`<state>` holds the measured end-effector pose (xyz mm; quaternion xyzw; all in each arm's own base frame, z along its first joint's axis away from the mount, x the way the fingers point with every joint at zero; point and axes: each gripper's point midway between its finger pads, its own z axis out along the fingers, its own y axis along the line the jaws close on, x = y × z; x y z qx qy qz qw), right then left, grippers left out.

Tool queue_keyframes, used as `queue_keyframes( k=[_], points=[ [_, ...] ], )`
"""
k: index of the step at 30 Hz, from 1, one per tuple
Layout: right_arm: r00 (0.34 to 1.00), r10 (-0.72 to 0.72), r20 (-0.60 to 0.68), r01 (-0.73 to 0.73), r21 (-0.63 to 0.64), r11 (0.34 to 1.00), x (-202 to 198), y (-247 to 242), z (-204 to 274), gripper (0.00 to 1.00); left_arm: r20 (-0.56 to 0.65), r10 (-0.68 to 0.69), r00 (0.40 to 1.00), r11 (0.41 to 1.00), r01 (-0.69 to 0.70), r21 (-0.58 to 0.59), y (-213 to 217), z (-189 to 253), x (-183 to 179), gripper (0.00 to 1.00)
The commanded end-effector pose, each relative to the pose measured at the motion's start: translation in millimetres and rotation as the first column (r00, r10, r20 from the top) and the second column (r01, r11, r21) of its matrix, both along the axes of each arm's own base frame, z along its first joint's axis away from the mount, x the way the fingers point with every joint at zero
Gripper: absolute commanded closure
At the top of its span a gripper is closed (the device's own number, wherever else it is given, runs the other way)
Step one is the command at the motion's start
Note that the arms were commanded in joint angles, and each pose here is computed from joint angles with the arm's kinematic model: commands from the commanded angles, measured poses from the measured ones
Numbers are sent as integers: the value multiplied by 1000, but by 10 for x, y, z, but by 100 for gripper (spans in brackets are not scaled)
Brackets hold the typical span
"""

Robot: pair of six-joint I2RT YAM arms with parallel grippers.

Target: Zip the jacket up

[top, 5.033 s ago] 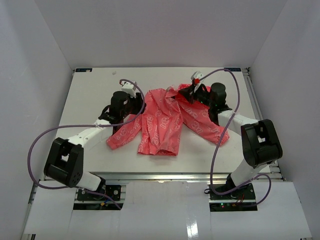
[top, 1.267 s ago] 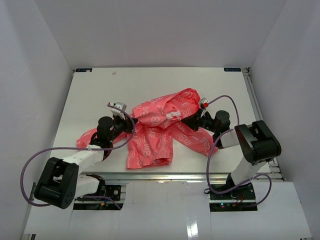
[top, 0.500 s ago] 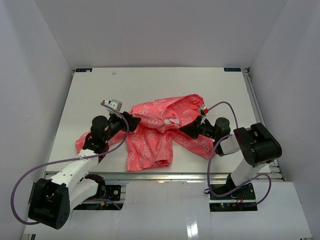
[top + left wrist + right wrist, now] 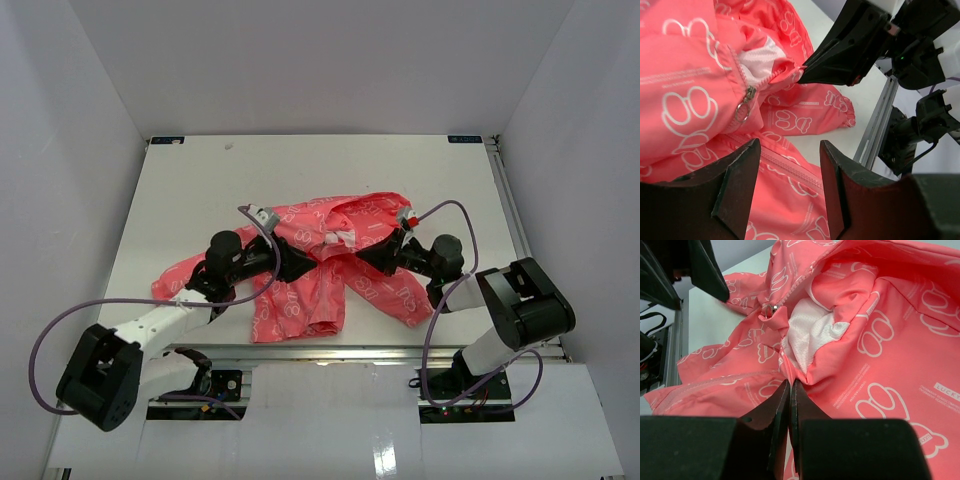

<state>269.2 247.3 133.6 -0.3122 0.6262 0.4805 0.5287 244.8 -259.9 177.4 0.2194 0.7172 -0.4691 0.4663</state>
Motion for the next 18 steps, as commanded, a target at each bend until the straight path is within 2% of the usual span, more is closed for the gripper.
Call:
queue_keyframes(
  k=[1,13,18],
  points=[
    [988,20,154,-25,34,999,-59,39,266,92,-15,28,999,999,-29,-30,-79,-129,127,36],
    [990,27,137,-29,9,1000,-81,36,79,92,31,92,995,995,-91,-28,-129,-192,426,37],
    [991,30,133,-33,19,999,-99,39,65,92,-9,70,998,997,-70,-24,-188,-328,452,38]
  ],
)
